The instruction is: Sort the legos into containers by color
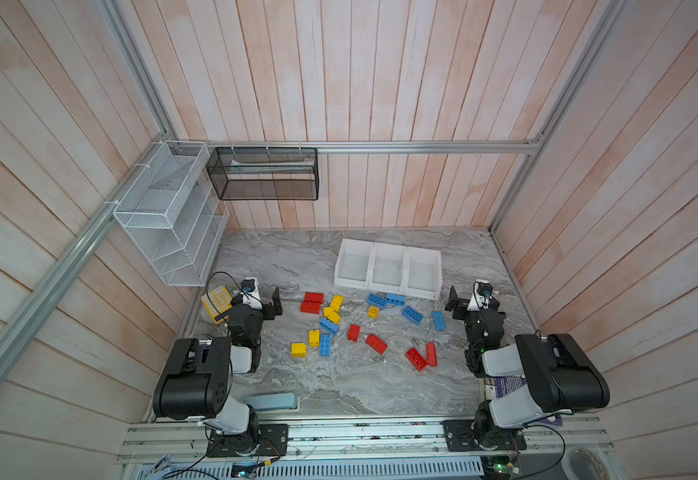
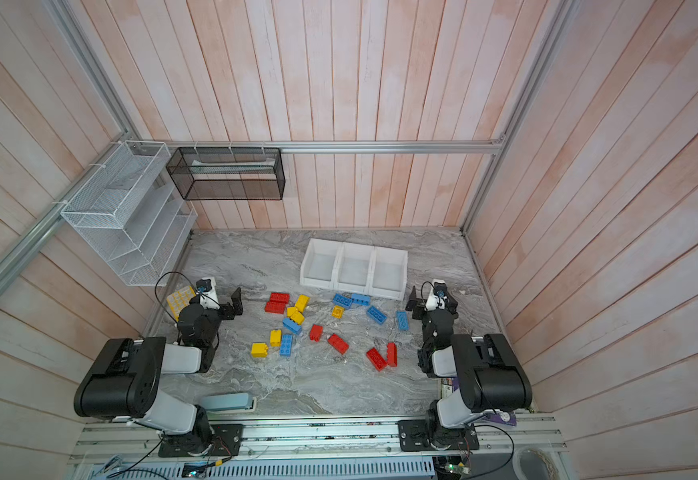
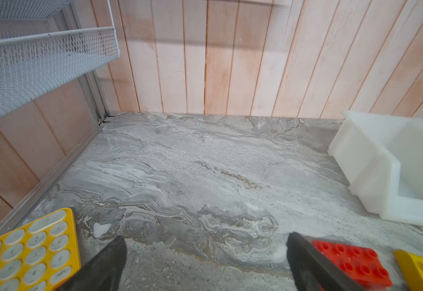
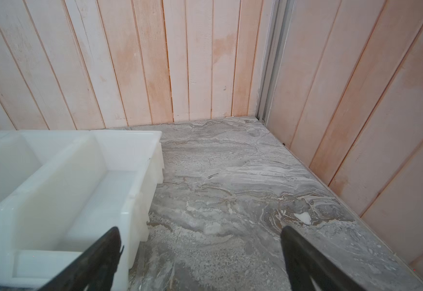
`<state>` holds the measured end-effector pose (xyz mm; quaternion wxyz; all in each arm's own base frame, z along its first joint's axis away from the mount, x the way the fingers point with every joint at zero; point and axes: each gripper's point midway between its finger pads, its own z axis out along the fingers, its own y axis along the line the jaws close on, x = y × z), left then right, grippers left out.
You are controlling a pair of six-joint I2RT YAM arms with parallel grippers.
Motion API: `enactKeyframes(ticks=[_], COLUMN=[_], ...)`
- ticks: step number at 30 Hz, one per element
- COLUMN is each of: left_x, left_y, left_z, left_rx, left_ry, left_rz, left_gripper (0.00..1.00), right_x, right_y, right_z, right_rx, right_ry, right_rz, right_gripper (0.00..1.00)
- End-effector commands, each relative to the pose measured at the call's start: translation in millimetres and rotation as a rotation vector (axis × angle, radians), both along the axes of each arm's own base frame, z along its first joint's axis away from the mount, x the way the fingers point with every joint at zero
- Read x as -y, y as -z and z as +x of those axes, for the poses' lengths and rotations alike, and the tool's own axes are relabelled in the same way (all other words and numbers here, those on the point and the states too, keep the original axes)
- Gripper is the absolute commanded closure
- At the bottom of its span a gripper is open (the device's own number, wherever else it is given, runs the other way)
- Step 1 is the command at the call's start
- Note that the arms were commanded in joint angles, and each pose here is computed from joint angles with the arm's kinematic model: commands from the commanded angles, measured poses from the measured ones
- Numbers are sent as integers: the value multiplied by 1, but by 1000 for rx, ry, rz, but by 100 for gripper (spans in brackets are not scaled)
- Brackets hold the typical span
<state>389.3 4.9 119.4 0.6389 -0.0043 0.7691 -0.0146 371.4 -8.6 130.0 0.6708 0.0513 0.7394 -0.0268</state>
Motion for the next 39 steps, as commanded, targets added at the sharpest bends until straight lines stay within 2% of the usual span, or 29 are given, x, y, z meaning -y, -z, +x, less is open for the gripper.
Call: enactKeyframes(ticks=[1, 34, 36, 38, 39], left_x=[1, 1, -4, -9, -12], left_y=[-8, -7, -18, -29, -36], left_z=[3, 3, 3, 8, 9], left_rx=[17, 15, 48, 5, -6], left_ry=[10, 8, -24, -66, -91], left_rz=[1, 4, 4, 3, 8], left_gripper=[0, 0, 0, 0, 0], right_x=[1, 2, 2, 3, 0], right_y=[0, -5, -13, -14, -20], right_z=[2, 1, 9, 21, 24], right_rx=[-6, 7, -33, -142, -157], right_ry=[5, 18, 60, 102, 94], right_rz=[-7, -14, -32, 19, 49], right_gripper=[1, 1, 1, 0, 0])
